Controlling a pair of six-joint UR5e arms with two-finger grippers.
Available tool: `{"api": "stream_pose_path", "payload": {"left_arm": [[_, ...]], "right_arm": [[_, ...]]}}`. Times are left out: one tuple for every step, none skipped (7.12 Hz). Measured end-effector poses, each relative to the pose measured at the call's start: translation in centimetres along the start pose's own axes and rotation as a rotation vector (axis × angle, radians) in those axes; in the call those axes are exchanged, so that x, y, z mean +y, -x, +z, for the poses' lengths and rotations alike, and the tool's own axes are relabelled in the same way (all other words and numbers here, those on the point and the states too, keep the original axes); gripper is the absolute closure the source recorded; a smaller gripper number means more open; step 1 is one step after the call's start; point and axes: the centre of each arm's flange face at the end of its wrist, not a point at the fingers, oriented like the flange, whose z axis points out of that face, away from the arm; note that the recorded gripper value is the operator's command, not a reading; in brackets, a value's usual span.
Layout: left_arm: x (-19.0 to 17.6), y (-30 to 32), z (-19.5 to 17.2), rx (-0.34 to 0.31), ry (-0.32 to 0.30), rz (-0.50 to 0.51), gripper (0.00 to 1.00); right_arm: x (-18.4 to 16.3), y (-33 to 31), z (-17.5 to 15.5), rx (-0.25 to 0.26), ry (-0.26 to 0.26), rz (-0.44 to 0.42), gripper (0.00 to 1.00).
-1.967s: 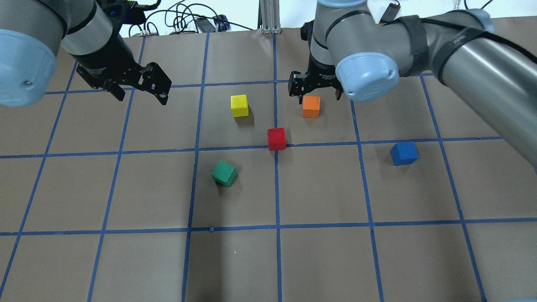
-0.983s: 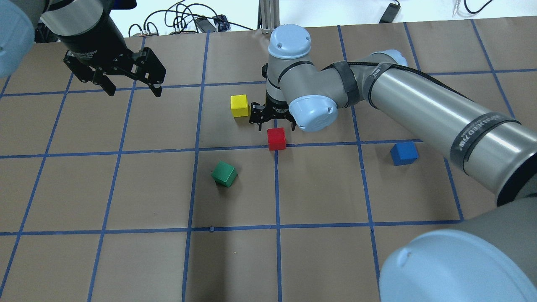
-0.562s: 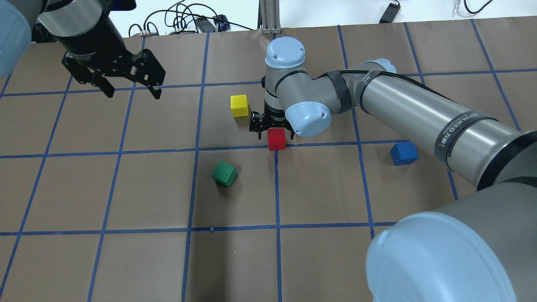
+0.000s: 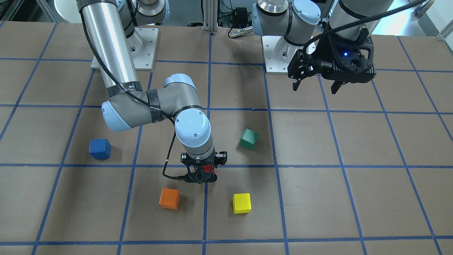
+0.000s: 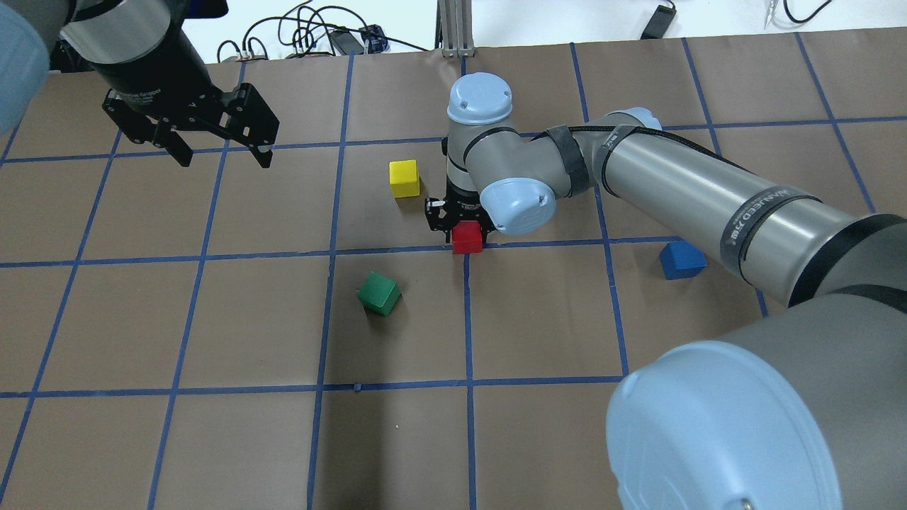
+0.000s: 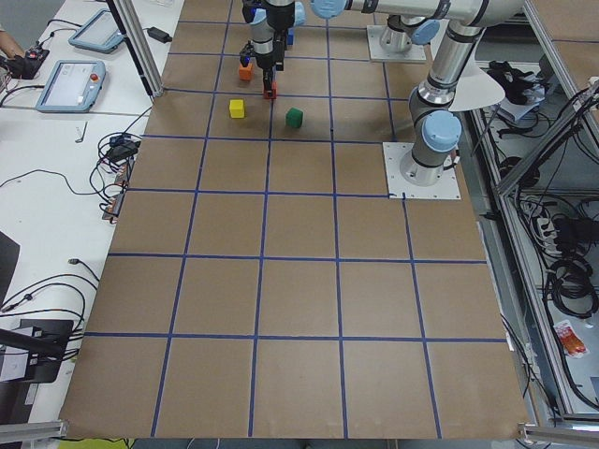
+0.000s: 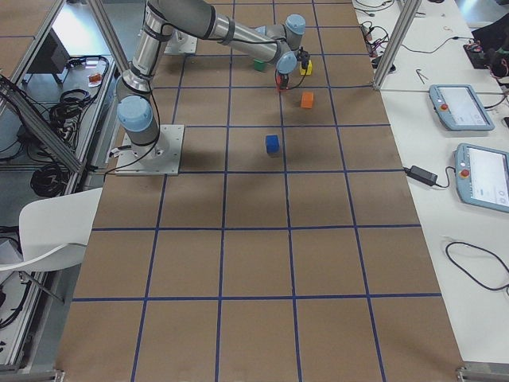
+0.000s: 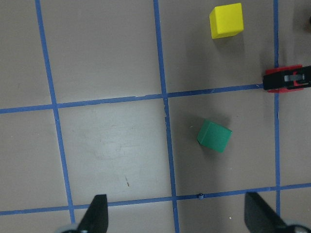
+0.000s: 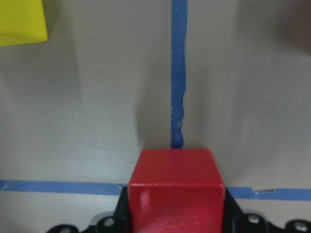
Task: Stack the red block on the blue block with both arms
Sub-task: 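Lift the red cube with the right gripper and carry it over the blue cube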
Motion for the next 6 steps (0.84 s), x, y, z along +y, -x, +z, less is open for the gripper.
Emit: {"api": "stream_pose_path", "payload": {"left_arm": [[0.2,0.0,-0.3,-0.003,-0.007,0.006,0.0],[0.2,0.0,-0.3,-0.004,-0.009,0.006,0.0],[0.2,0.0,-0.3,-0.004,-0.01,0.003,0.0],[0.2,0.0,-0.3,-0.004,-0.012,-0.001,0.0],[0.1,0.0,-0.3,-0.004,-0.013,-0.003,0.0],[0.1,0.0,-0.3,-0.004,-0.013,-0.005,0.0]], "right_arm": [[-0.1,0.1,-0.3,-0.002,-0.006,0.0,1.0],[-0.2,0.1,-0.9,-0.006,-0.016,0.002,1.0],[-0.2,-0.1,-2.4,-0.012,-0.032,0.006,1.0],[-0.3,-0.7,-5.1,-0.015,-0.053,0.018,1.0],[-0.5,-2.1,-8.2,-0.013,-0.065,0.042,1.0],[-1.1,-5.1,-11.5,-0.011,-0.065,0.086,1.0]]}}
